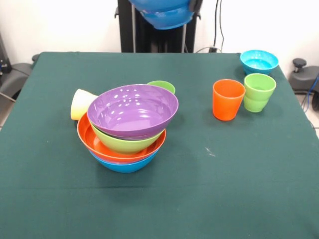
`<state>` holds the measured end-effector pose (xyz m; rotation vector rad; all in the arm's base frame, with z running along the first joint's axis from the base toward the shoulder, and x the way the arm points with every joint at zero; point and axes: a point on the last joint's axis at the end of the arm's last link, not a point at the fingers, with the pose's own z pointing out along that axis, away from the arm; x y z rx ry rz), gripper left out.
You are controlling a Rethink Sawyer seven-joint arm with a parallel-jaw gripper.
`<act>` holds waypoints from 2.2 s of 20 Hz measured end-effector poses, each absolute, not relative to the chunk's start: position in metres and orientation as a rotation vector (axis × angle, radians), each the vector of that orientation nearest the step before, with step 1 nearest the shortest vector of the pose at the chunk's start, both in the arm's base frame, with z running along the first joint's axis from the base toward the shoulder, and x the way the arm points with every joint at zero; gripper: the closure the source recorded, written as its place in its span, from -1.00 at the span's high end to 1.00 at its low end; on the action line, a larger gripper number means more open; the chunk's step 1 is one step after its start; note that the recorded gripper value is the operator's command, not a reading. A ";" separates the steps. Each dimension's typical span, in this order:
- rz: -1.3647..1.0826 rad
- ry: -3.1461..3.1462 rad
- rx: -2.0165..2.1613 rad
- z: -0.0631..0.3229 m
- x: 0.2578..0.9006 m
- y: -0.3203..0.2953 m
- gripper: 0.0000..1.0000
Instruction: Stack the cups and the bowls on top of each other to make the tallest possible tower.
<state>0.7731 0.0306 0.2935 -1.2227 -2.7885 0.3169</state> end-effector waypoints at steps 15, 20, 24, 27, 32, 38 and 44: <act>0.277 -2.791 -1.263 0.295 0.788 0.000 -1.00; 0.273 -2.802 -1.260 0.297 0.791 -0.002 -1.00; 0.303 -2.818 -1.246 0.297 0.794 -0.007 -1.00; 0.313 -2.828 -1.239 0.294 0.796 -0.011 -1.00; 0.322 -2.848 -1.225 0.281 0.804 -0.019 -1.00; 0.306 -2.847 -1.207 0.259 0.814 -0.026 -1.00; 0.310 -2.861 -1.176 0.241 0.825 -0.024 -1.00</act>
